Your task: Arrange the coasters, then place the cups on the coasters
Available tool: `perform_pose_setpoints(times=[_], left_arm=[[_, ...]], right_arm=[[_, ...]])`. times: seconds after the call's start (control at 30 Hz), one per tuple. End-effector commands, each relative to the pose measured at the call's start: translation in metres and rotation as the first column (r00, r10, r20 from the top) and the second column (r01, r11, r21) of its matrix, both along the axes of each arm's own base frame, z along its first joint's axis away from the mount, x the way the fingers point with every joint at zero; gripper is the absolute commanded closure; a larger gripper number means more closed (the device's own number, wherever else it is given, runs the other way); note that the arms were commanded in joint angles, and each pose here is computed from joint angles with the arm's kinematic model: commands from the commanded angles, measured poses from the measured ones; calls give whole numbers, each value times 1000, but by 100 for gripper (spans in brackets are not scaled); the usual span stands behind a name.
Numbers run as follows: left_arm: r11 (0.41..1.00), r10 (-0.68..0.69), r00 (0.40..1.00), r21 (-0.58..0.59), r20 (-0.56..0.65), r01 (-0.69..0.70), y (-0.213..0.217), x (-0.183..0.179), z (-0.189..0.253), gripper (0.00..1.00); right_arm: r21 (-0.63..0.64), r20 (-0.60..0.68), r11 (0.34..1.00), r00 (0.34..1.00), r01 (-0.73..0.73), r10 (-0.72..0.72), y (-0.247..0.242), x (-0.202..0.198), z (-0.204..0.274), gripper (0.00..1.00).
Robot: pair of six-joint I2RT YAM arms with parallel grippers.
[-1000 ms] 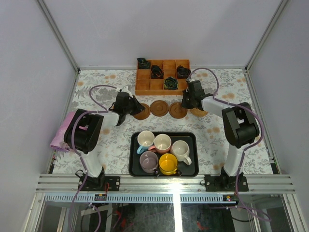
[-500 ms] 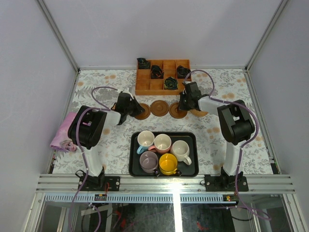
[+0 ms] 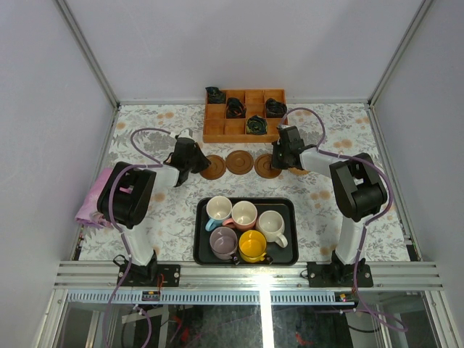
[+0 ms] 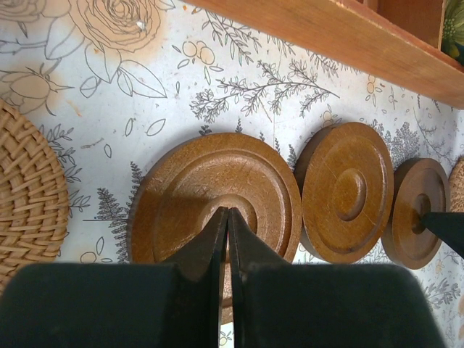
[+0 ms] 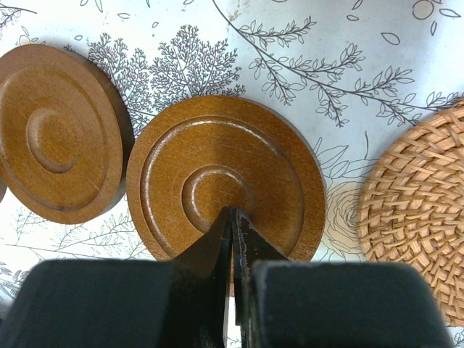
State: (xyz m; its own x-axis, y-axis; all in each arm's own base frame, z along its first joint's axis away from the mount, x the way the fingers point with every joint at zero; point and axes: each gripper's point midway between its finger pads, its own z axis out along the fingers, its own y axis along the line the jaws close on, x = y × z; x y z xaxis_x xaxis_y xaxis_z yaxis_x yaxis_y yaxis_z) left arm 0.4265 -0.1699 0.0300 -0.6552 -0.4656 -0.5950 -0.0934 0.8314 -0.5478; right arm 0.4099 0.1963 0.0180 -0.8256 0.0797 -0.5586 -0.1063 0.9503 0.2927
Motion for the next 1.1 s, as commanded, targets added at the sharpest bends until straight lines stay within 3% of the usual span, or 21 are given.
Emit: perform_pose_setpoints(times=[0.0, 0.23, 0.57, 1.07], left_arm=[[999, 21, 999, 47, 27, -22, 11, 4, 7, 100], [995, 56, 998, 87, 18, -57, 24, 7, 5, 100], [988, 104, 994, 112, 18, -105, 39, 12, 4, 100], [984, 134, 991, 115, 20, -135, 50, 22, 6, 100]], right_arm=[[-9, 48, 1000, 999, 14, -14, -1, 5, 25, 100], [-1, 84, 1000, 996, 18, -18, -1, 10, 42, 100], [65, 154, 994, 985, -92, 81, 33, 21, 74, 100], [81, 135, 966, 963, -246, 234, 94, 26, 58, 100]])
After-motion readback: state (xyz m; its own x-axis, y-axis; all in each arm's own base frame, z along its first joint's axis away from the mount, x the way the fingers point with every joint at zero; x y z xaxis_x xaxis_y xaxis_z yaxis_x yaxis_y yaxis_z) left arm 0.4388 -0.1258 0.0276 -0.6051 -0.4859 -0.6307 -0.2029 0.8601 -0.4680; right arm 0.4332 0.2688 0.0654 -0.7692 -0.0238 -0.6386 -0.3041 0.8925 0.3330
